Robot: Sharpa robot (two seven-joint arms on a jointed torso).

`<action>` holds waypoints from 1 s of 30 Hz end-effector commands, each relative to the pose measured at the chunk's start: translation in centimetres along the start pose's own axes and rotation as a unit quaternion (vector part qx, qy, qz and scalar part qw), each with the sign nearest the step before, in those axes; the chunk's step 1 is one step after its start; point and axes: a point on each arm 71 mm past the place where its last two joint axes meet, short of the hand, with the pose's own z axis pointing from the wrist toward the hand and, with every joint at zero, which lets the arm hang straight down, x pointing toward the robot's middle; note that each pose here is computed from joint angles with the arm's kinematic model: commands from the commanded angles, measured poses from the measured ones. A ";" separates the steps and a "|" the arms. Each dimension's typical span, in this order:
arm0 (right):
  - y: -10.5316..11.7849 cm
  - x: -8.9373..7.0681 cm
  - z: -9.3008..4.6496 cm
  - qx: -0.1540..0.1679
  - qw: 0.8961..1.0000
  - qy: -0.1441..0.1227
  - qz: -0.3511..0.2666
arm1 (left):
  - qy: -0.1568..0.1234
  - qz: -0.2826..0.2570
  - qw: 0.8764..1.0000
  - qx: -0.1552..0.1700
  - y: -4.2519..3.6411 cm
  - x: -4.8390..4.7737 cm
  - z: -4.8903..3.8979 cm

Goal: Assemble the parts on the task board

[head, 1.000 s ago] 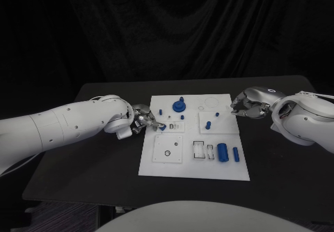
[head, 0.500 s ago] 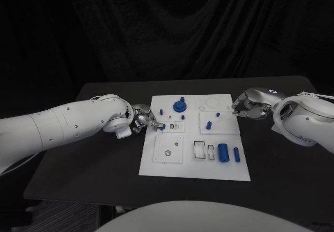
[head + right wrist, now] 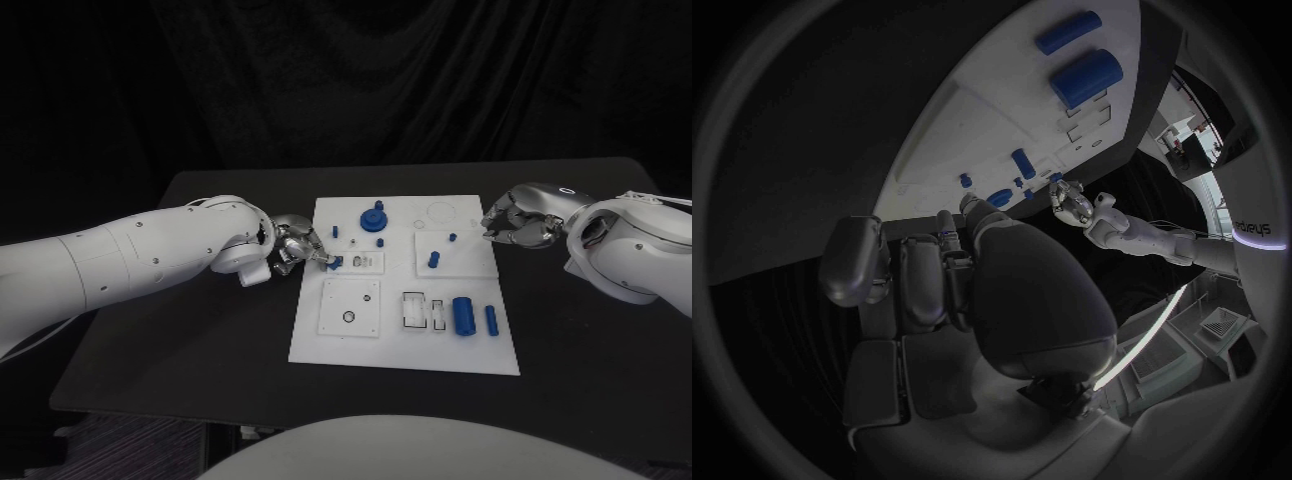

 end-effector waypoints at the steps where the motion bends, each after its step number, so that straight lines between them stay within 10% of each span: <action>1: -0.2 0.2 0.0 0.010 1.000 0.006 0.000 | 0.013 0.018 0.999 -0.034 1.71 0.90 0.23; 30: -0.3 0.3 -0.1 0.012 1.000 0.013 -0.001 | -0.028 -0.041 0.999 -0.018 2.44 0.11 -0.54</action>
